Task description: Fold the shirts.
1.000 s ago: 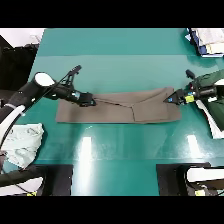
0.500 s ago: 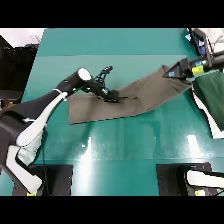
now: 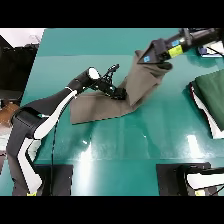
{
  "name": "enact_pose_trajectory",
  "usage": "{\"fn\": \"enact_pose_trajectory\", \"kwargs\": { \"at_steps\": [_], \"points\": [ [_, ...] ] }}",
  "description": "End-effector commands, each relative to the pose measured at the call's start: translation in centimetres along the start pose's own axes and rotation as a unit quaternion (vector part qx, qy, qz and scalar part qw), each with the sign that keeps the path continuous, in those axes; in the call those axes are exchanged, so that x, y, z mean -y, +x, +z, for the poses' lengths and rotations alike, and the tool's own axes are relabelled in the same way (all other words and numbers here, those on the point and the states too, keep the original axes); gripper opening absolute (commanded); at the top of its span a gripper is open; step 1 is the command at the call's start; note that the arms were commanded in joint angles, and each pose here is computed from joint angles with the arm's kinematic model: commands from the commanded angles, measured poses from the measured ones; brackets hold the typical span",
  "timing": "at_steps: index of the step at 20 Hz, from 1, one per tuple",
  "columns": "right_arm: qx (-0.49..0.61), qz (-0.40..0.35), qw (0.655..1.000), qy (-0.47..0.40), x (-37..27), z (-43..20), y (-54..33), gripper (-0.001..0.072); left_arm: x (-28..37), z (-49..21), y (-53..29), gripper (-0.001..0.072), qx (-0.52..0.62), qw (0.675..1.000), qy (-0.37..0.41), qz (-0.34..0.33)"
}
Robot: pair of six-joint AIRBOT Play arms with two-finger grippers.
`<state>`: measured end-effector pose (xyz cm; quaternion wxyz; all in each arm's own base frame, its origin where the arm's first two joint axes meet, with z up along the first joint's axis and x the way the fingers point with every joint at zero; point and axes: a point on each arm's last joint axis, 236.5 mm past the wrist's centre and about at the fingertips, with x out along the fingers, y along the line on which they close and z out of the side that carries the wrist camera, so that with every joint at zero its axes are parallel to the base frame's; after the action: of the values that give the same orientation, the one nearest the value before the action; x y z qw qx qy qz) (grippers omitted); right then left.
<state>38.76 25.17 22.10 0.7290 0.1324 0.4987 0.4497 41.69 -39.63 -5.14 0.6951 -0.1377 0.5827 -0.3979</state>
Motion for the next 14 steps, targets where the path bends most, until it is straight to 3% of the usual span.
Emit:
{"fn": "enact_pose_trajectory", "kwargs": {
  "at_steps": [1,4,14],
  "points": [
    [-0.006,0.014,1.0,-0.013,-1.6,0.9,2.5,0.0014,-0.9,-0.7,-0.8,0.0023,-0.023,1.0,-0.008,-0.001],
    [-0.018,0.017,1.0,0.01,-0.6,0.1,4.2,0.0014,-2.2,-0.3,-4.0,0.0022,-0.024,1.0,-0.013,0.004],
    [-0.067,0.037,0.997,-0.022,-3.1,-1.3,11.4,0.0014,-8.0,0.4,-28.1,0.0024,0.063,0.981,0.019,0.185]
  ]
}}
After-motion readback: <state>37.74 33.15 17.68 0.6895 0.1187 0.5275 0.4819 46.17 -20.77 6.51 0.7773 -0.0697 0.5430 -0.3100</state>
